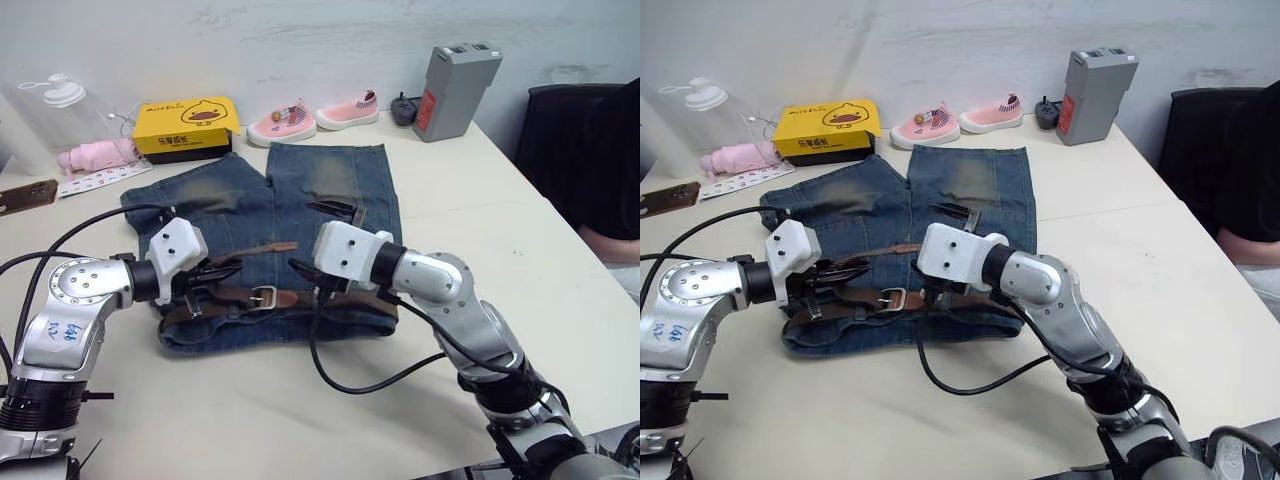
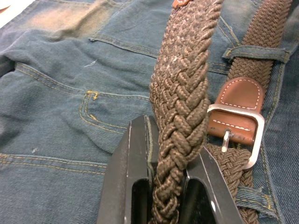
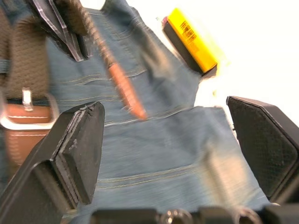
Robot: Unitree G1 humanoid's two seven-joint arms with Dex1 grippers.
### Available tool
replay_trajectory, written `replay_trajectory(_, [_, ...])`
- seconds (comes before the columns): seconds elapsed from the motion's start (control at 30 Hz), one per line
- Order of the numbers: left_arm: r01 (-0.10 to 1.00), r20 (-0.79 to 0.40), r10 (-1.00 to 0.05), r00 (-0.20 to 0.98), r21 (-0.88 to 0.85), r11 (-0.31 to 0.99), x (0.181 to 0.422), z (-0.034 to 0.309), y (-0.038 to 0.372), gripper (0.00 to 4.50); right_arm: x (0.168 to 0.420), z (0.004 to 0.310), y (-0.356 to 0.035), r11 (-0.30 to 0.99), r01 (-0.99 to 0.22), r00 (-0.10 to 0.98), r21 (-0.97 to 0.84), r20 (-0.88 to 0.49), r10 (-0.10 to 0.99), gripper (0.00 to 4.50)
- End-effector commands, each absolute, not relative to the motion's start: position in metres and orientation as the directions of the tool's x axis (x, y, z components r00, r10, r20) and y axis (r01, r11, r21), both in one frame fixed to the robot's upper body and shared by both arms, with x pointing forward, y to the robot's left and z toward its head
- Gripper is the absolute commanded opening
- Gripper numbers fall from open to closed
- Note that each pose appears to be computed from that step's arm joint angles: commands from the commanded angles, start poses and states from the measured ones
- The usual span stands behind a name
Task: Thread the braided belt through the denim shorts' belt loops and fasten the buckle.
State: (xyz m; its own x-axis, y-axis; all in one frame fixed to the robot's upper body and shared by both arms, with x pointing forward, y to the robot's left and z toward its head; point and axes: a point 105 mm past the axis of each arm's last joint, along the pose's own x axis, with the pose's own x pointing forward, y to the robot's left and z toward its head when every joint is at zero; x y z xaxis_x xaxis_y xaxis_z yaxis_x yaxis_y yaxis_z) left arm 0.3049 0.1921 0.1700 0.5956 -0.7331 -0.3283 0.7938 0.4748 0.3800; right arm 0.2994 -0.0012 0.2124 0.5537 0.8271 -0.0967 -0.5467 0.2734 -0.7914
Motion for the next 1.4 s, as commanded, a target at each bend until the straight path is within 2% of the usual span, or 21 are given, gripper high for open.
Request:
replay_trajectory(0.03, [0.783, -0.318, -0.733, 0.601, 0.416, 0.462, 0.305, 0.178, 0.193, 0.00, 0.296, 0.218, 0.006, 0.229, -0.474, 0.530, -0.850, -0.068, 0.845, 4.45])
replay_trajectory(0.13, [0.784, -0.320, -0.733, 0.600, 0.417, 0.460, 0.304, 0.178, 0.194, 0.00, 0.296, 0.218, 0.009, 0.209, -0.459, 0.517, -0.864, -0.069, 0.853, 4.45])
replay_trajectory(0.23, [0.785, -0.323, -0.733, 0.598, 0.418, 0.457, 0.303, 0.177, 0.194, 0.00, 0.297, 0.215, 0.011, 0.192, -0.454, 0.511, -0.870, -0.077, 0.856, 3.66])
replay_trajectory(0.4, [0.788, -0.327, -0.735, 0.594, 0.418, 0.451, 0.302, 0.175, 0.193, 0.00, 0.296, 0.214, 0.014, 0.183, -0.455, 0.501, -0.872, -0.081, 0.862, 1.28])
replay_trajectory(0.47, [0.788, -0.325, -0.736, 0.594, 0.418, 0.452, 0.302, 0.175, 0.193, 0.00, 0.296, 0.213, 0.014, 0.180, -0.460, 0.498, -0.869, -0.085, 0.863, 0.16])
replay_trajectory(0.63, [0.789, -0.318, -0.742, 0.590, 0.420, 0.448, 0.302, 0.176, 0.192, 0.00, 0.295, 0.210, 0.014, 0.175, -0.467, 0.496, -0.867, -0.093, 0.863, 0.07])
replay_trajectory(0.73, [0.786, -0.266, -0.758, 0.596, 0.385, 0.484, 0.302, 0.184, 0.192, 0.00, 0.295, 0.209, 0.013, 0.173, -0.469, 0.497, -0.866, -0.097, 0.862, 0.07])
replay_trajectory(0.77, [0.782, -0.263, -0.754, 0.602, 0.386, 0.490, 0.302, 0.187, 0.193, 0.96, 0.295, 0.207, 0.013, 0.172, -0.474, 0.498, -0.864, -0.102, 0.861, 0.00])
replay_trajectory(0.8, [0.779, -0.264, -0.750, 0.606, 0.389, 0.492, 0.302, 0.188, 0.194, 1.26, 0.295, 0.207, 0.013, 0.170, -0.477, 0.498, -0.862, -0.105, 0.861, 0.00])
replay_trajectory(0.93, [0.766, -0.201, -0.759, 0.619, 0.370, 0.526, 0.298, 0.203, 0.195, 3.07, 0.294, 0.200, 0.015, 0.150, -0.495, 0.495, -0.856, -0.136, 0.858, 0.00])
replay_trajectory(1.03, [0.754, -0.166, -0.760, 0.628, 0.371, 0.542, 0.292, 0.208, 0.196, 3.07, 0.294, 0.195, 0.017, 0.151, -0.522, 0.496, -0.840, -0.154, 0.854, 0.00])
replay_trajectory(1.23, [0.749, -0.177, -0.753, 0.634, 0.385, 0.540, 0.291, 0.193, 0.189, 3.07, 0.294, 0.194, 0.021, 0.159, -0.543, 0.490, -0.825, -0.158, 0.857, 0.00])
replay_trajectory(1.4, [0.732, -0.228, -0.746, 0.626, 0.501, 0.461, 0.296, 0.182, 0.181, 3.07, 0.293, 0.196, 0.022, 0.155, -0.545, 0.486, -0.824, -0.160, 0.859, 0.00])
